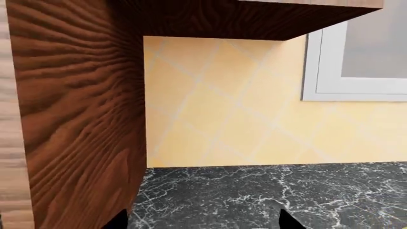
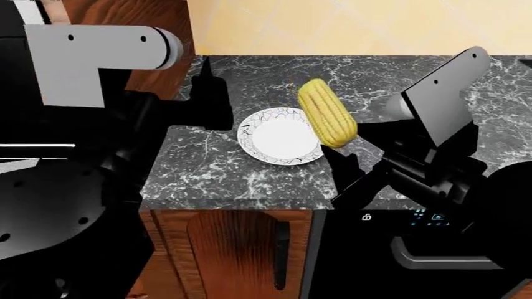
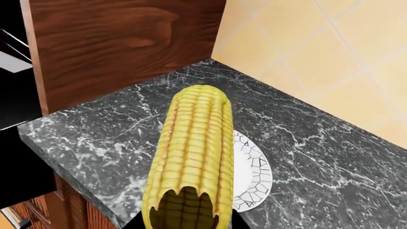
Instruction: Place the corn on the rack of the oven.
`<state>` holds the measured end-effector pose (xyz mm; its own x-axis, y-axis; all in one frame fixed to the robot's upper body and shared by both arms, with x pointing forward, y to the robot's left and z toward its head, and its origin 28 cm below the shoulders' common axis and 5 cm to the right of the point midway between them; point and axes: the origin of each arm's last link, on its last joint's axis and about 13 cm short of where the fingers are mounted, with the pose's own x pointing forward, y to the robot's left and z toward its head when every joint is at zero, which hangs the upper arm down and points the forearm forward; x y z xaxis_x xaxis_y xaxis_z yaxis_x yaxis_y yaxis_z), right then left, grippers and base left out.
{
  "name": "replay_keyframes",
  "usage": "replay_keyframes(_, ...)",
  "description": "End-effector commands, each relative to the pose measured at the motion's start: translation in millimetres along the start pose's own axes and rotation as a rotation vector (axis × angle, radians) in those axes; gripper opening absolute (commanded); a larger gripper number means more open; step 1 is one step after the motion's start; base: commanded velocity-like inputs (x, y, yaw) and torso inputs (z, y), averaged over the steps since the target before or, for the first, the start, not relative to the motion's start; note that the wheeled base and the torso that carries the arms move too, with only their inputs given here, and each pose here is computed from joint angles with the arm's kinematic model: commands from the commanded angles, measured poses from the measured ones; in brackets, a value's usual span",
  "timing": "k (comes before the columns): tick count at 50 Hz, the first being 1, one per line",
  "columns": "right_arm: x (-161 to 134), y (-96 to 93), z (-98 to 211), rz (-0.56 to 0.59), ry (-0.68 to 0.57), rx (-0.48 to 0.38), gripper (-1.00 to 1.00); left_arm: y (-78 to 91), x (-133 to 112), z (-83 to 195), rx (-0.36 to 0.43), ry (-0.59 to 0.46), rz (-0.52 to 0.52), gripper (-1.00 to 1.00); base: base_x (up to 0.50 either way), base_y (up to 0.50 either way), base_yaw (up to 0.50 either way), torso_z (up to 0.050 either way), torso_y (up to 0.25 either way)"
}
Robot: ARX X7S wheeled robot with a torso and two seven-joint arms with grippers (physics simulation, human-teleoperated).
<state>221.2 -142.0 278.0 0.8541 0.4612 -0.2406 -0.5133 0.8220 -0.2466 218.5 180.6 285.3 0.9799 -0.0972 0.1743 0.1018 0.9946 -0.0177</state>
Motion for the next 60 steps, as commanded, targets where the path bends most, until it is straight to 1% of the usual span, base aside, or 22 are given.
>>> replay_keyframes(1, 0, -1.5, 2, -0.009, -0.011, -0.008, -1.0, 1.4, 3, 2, 0.002, -0.005, 0.007, 1.0, -0.29, 0.0, 0.0, 0.0, 0.0)
replay_keyframes(15, 1, -2.6, 2, -0.017, -0.012, -0.014, -1.0, 5.6, 6, -1, 0.001, -0.005, 0.02, 1.0, -0.29, 0.0, 0.0, 0.0, 0.0)
replay_keyframes(21, 3, -3.3, 2, -0.016, -0.028, -0.037, -1.0, 7.6, 8, 0, 0.007, -0.014, 0.029, 1.0, -0.24, 0.0, 0.0, 0.0, 0.0)
replay_keyframes(23, 3, -2.6, 3, -0.004, -0.053, -0.033, -1.0, 8.6, 8, 0, 0.006, -0.015, 0.035, 1.0, -0.01, 0.0, 0.0, 0.0, 0.0)
replay_keyframes(35, -1, -2.8, 5, -0.023, -0.059, -0.032, -1.0, 12.0, 10, 3, 0.017, -0.025, 0.043, 1.0, 0.0, 0.0, 0.0, 0.0, 0.0)
replay_keyframes(43, -4, -2.1, 4, -0.024, -0.052, -0.058, -1.0, 12.8, 7, 4, 0.027, -0.027, 0.039, 1.0, 0.0, 0.0, 0.0, 0.0, 0.0)
replay_keyframes(56, -6, -1.2, 3, -0.021, -0.052, -0.063, -1.0, 13.8, -3, 10, 0.044, -0.036, 0.035, 1.0, 0.0, 0.42, 0.0, 0.0, 0.0)
replay_keyframes(60, -7, -1.0, 4, -0.024, -0.052, -0.064, -1.0, 14.7, -2, 10, 0.043, -0.039, 0.04, 1.0, 0.0, 0.47, 0.0, 0.0, 0.0)
